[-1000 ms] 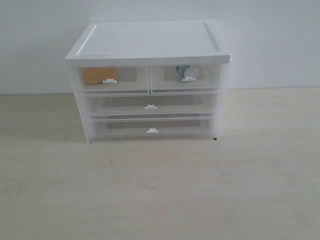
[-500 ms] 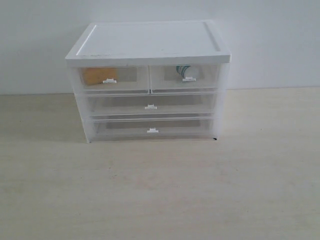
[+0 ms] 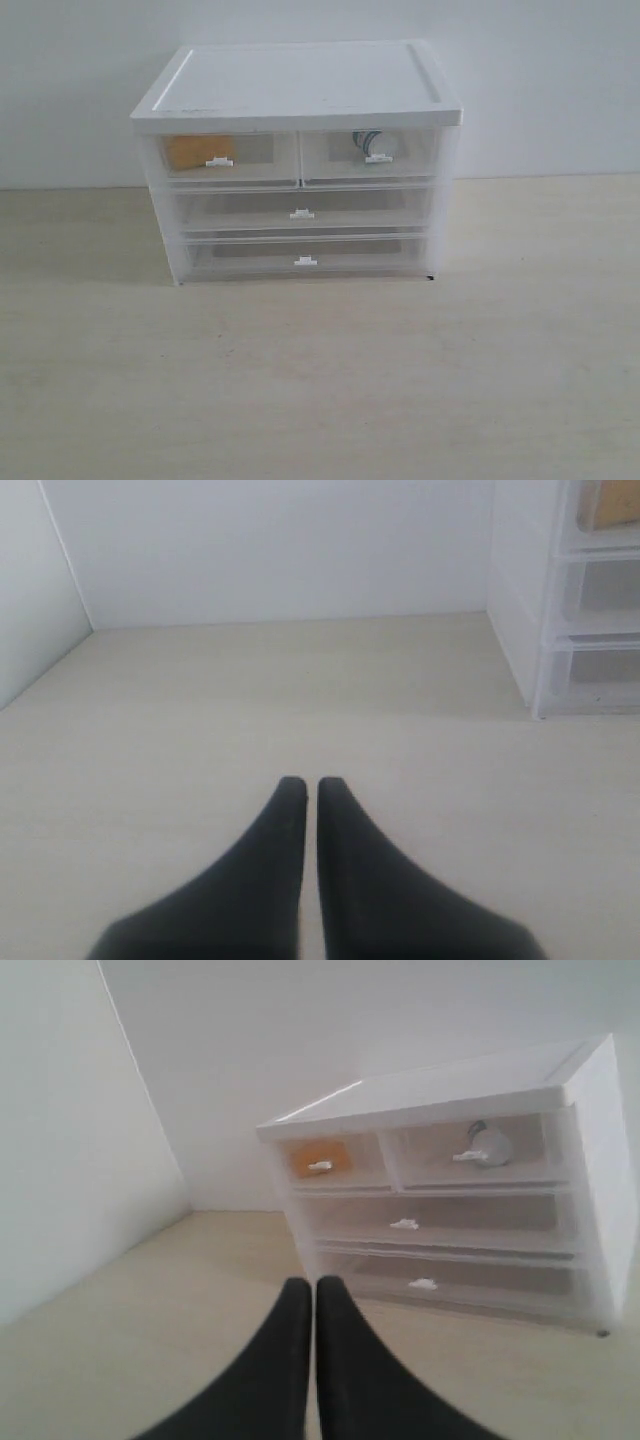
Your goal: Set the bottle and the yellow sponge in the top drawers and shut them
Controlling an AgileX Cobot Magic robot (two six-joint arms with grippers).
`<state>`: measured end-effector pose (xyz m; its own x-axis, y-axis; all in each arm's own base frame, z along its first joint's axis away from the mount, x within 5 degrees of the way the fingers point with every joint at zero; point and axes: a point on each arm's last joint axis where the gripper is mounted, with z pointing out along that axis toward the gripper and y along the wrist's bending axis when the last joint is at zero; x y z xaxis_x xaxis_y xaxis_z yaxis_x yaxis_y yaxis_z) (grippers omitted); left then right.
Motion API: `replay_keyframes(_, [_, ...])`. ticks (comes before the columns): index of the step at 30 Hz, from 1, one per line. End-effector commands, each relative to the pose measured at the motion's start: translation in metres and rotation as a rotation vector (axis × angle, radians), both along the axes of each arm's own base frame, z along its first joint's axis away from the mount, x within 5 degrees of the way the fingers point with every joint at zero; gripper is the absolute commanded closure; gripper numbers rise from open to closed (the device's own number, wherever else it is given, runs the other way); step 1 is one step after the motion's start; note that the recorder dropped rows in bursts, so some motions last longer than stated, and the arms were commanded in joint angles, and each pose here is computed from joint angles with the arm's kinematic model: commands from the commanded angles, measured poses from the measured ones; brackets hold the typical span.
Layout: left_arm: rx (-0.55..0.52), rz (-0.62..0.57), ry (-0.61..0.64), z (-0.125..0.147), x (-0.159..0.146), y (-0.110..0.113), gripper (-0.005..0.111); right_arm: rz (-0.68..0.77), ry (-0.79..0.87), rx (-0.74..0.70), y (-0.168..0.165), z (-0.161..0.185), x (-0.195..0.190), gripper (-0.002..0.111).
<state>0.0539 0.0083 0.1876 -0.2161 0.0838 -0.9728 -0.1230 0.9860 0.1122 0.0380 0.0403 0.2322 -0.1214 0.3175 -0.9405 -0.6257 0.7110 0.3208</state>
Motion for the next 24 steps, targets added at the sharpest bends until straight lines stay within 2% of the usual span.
replay_keyframes(1, [-0.013, 0.004, 0.003, -0.001, 0.0, 0.0, 0.103, 0.15, 0.247, 0.464, 0.003, 0.01, -0.005, 0.108])
replay_keyframes(3, [-0.013, 0.004, 0.003, -0.001, 0.0, 0.0, 0.103, 0.148, 0.328, 0.625, -0.001, 0.012, -0.003, 0.108])
replay_keyframes(4, [-0.013, 0.004, 0.003, -0.001, 0.0, 0.0, 0.103, 0.15, 0.407, 0.773, -0.004, 0.014, -0.001, 0.108])
replay_keyframes(6, [-0.013, 0.004, 0.003, -0.001, 0.0, 0.0, 0.103, 0.138, 0.497, 0.928, -0.008, 0.014, 0.002, 0.108])
replay_keyframes(7, [-0.013, 0.004, 0.003, -0.001, 0.0, 0.0, 0.103, 0.11, 0.516, 0.953, -0.01, 0.012, 0.003, 0.108])
replay_keyframes(9, [-0.013, 0.004, 0.003, -0.001, 0.0, 0.0, 0.103, 0.013, 0.54, 0.943, -0.014, 0.006, 0.007, 0.108])
replay_keyframes(12, [-0.013, 0.004, 0.003, -0.001, 0.0, 0.0, 0.103, -0.128, 0.487, 0.828, -0.019, -0.001, 0.011, 0.108])
replay_keyframes(15, [-0.013, 0.004, 0.003, -0.001, 0.0, 0.0, 0.103, -0.231, 0.384, 0.735, -0.022, -0.008, 0.014, 0.108])
replay_keyframes(18, [-0.013, 0.004, 0.003, -0.001, 0.0, 0.0, 0.103, -0.279, 0.204, 0.663, -0.025, -0.005, 0.014, 0.108])
replay_keyframes(24, [-0.013, 0.004, 0.003, -0.001, 0.0, 0.0, 0.103, -0.47, 0.062, 0.451, -0.033, -0.006, 0.015, 0.108])
